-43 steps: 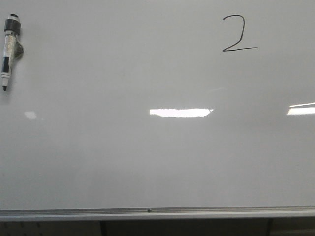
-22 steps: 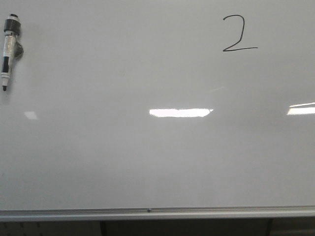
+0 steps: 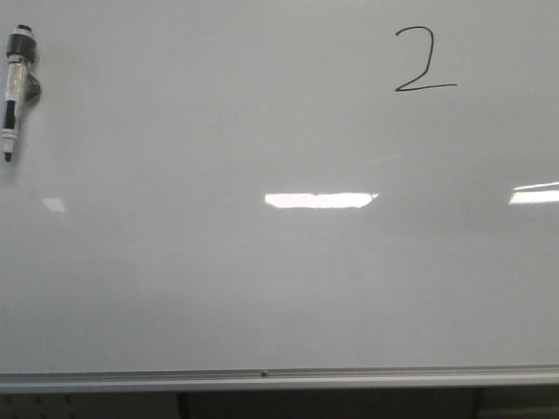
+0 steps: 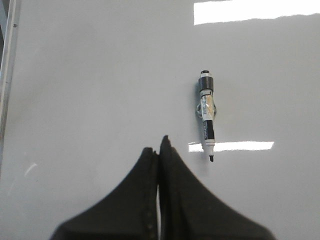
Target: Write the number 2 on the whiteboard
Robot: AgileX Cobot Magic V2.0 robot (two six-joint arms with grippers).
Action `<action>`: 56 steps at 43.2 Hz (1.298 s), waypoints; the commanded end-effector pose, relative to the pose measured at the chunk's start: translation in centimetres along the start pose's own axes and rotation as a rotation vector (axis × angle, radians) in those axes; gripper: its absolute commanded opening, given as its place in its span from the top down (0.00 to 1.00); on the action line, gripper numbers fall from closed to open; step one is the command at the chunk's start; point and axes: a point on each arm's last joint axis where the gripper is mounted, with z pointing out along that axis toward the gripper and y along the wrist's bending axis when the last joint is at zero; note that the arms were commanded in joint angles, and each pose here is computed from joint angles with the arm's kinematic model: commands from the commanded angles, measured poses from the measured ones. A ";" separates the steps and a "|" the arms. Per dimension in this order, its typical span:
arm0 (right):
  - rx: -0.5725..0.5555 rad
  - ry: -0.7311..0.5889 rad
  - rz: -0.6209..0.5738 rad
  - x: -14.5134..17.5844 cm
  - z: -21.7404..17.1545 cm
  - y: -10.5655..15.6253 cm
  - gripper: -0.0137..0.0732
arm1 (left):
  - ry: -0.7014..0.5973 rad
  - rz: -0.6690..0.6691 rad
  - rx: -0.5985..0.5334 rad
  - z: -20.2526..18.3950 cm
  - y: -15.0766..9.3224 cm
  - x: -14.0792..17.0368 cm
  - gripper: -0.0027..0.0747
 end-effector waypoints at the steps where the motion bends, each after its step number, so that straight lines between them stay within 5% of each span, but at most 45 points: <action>1: 0.020 -0.079 -0.004 -1.1 -0.3 -0.1 0.92 | -0.085 -0.014 -0.002 -0.2 0.0 -0.2 0.99; 56: 0.062 -0.091 0.024 0.4 1.3 -0.2 0.92 | -0.083 -0.014 -0.002 -0.2 0.0 -0.2 0.99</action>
